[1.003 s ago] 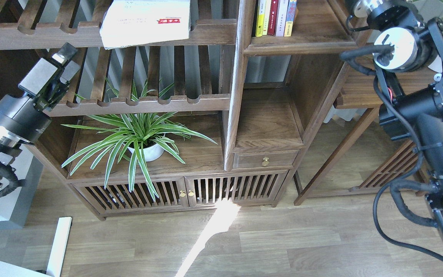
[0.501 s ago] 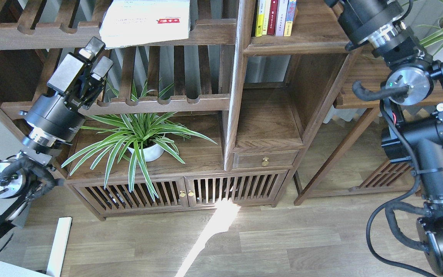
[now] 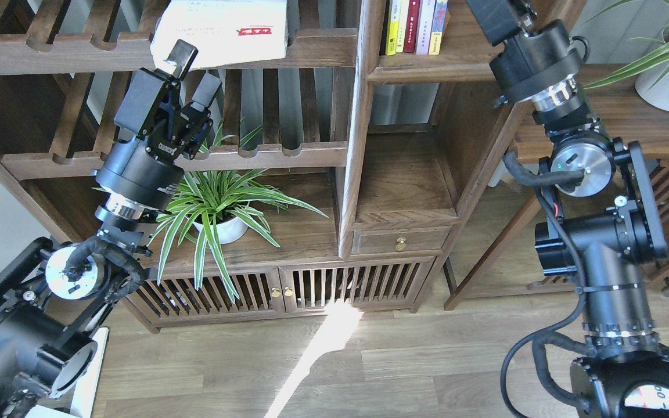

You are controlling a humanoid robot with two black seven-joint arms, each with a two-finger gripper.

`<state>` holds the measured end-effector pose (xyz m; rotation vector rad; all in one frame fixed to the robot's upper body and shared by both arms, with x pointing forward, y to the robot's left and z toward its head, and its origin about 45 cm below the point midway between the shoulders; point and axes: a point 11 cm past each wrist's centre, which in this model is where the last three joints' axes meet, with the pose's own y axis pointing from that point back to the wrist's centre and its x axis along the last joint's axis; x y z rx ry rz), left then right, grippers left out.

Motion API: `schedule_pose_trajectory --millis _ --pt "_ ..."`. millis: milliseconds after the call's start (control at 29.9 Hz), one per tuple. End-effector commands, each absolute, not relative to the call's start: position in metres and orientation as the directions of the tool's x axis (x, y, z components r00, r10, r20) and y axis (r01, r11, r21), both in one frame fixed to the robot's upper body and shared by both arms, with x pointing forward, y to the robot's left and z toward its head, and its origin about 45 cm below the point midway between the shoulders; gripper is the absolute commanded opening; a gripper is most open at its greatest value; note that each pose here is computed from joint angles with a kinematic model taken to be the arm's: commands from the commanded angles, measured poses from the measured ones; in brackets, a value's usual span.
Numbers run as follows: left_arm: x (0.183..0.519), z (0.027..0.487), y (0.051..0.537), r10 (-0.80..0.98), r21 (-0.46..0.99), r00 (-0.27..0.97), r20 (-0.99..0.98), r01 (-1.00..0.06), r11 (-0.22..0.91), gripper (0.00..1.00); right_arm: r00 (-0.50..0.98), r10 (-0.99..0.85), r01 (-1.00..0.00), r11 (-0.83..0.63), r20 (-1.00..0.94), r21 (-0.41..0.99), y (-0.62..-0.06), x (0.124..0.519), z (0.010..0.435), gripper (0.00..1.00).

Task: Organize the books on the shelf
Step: 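Raise the left gripper to the white red-label book on the top shelf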

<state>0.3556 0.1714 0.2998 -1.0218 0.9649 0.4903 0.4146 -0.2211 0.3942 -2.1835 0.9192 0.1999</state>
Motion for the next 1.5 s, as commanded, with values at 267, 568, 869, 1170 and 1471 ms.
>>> schedule_pose_trajectory --millis 267,568,869,1170,1471 --pt "0.363 0.287 0.135 -0.117 -0.332 0.311 -0.943 -0.867 0.370 0.95 0.745 -0.507 -0.655 -0.438 -0.433 -0.616 -0.222 0.415 0.403 0.99" --pt "0.376 0.274 0.139 -0.031 -0.153 0.150 -0.988 -0.942 0.299 0.94 0.747 -0.506 -0.654 -0.437 -0.432 -0.617 -0.222 0.415 0.404 0.99" --pt "0.392 0.295 0.151 -0.004 -0.145 0.149 -0.989 -0.960 0.241 0.95 0.744 -0.507 -0.658 -0.439 -0.436 -0.612 -0.219 0.416 0.405 0.99" --pt "0.400 0.299 0.149 0.016 -0.133 0.141 -0.990 -0.961 0.244 0.94 0.741 -0.512 -0.660 -0.436 -0.434 -0.612 -0.213 0.422 0.420 0.99" --pt "0.425 0.300 0.153 0.068 -0.109 0.125 -0.990 -0.973 0.203 0.95 0.742 -0.511 -0.660 -0.438 -0.434 -0.611 -0.212 0.422 0.420 0.99"
